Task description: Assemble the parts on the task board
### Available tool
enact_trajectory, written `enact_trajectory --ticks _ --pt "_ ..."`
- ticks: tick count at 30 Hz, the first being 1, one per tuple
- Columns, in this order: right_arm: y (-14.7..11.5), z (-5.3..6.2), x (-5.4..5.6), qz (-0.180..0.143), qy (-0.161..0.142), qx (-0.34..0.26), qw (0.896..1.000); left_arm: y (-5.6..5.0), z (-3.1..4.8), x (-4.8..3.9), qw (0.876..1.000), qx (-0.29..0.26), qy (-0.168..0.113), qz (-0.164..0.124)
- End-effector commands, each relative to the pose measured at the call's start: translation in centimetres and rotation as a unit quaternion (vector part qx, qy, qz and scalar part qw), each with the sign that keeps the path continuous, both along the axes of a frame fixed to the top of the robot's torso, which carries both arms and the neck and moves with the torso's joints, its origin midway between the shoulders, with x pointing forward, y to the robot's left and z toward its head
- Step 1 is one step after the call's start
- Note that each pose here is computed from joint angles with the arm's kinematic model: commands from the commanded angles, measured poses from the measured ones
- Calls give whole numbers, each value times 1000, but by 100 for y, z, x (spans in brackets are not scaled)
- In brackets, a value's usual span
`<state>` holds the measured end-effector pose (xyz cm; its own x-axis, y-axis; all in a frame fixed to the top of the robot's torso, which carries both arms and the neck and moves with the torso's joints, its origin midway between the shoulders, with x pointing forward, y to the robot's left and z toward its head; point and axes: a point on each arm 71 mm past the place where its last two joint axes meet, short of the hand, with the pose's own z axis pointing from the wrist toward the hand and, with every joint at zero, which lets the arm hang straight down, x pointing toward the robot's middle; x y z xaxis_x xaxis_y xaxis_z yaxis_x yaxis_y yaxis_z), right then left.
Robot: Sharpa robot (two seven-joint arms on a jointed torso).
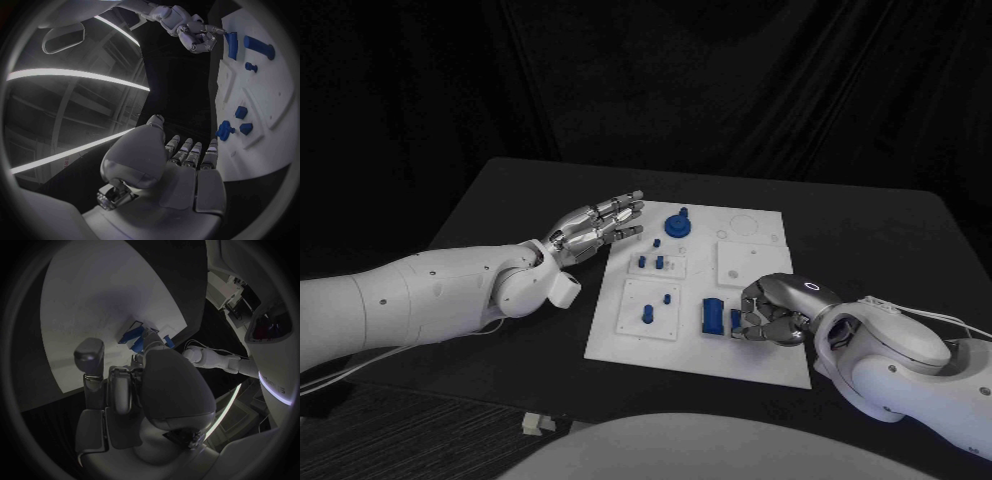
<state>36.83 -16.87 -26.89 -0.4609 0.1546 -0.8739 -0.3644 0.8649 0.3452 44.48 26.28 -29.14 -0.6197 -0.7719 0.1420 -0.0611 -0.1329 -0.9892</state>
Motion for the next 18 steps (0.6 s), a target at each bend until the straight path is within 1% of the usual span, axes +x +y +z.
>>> enact_trajectory --ticks 1,11,18 --pt "-1 1 6 -5 -4 1 1000 -11 42 -7 999 -26 -20 -1" --pt "-20 -29 -9 4 10 -24 1000 0 41 -9 999 -26 -20 0" --pt "-46 -17 -19 7 4 -25 1000 -4 38 -10 999 -26 -19 -1"
